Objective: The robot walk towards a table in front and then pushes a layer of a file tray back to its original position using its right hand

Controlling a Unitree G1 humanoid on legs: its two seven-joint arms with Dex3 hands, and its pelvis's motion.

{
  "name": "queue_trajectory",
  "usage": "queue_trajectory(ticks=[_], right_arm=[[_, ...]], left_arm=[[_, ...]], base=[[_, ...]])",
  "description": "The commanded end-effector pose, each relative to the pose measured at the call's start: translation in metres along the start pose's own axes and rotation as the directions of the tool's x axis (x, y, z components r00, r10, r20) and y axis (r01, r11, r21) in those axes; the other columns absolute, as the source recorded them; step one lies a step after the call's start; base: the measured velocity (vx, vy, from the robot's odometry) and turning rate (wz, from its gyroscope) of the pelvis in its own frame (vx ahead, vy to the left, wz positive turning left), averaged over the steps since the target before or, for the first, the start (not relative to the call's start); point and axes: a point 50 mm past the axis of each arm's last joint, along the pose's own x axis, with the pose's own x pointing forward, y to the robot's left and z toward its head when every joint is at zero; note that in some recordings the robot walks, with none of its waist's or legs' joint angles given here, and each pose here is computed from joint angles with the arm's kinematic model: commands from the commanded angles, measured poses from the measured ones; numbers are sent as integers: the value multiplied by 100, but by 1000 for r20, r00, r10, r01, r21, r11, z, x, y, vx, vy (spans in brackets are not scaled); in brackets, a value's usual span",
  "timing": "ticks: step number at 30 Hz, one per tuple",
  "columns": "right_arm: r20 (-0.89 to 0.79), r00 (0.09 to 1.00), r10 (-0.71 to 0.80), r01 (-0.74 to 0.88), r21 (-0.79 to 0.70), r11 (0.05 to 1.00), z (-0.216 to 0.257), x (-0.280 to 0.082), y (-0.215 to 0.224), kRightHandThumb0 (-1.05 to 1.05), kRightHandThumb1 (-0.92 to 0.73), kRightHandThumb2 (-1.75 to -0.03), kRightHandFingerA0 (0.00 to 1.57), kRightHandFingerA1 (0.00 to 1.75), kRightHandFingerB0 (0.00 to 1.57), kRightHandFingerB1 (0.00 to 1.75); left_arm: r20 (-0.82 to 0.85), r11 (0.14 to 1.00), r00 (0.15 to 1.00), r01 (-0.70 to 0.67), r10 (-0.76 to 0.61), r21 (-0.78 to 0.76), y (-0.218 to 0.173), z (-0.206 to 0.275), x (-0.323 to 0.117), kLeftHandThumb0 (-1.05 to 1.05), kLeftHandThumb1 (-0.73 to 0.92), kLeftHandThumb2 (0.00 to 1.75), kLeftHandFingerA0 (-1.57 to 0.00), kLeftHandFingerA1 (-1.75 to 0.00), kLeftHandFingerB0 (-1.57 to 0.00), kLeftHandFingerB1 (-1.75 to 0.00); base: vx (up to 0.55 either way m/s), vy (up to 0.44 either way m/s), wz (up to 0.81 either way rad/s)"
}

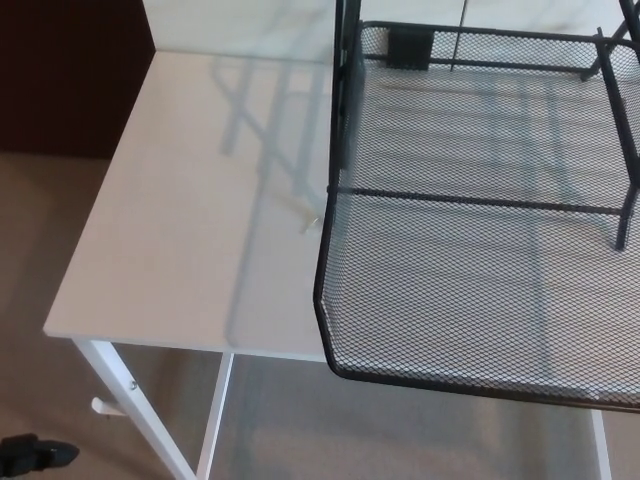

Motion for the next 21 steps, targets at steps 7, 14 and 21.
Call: queue_trajectory(ticks=[7, 14, 21], right_arm=[[405, 759, -510, 523, 87, 848, 52, -3, -57, -46, -66, -59, 38, 59, 36, 49], [409, 724, -555, 573, 92, 815, 57, -2, -62, -51, -69, -61, 30, 53, 31, 52], [670, 706, -231, 483, -216, 849, 80, -1, -38, -61, -63, -59, 15, 34, 15, 33]], left_arm=[[4, 1000, 1000, -30, 30, -3, 10, 2, 0, -51, 44, 73, -61, -50, -42, -44], [11, 999, 999, -35, 35, 7, 10, 3, 0, -52, 44, 73, -61, -50, -42, -45], [13, 999, 999, -35, 34, 22, 10, 4, 2, -52, 44, 73, -60, -50, -41, -44]], base=[[0, 0, 0], [0, 0, 0], [0, 0, 0]])
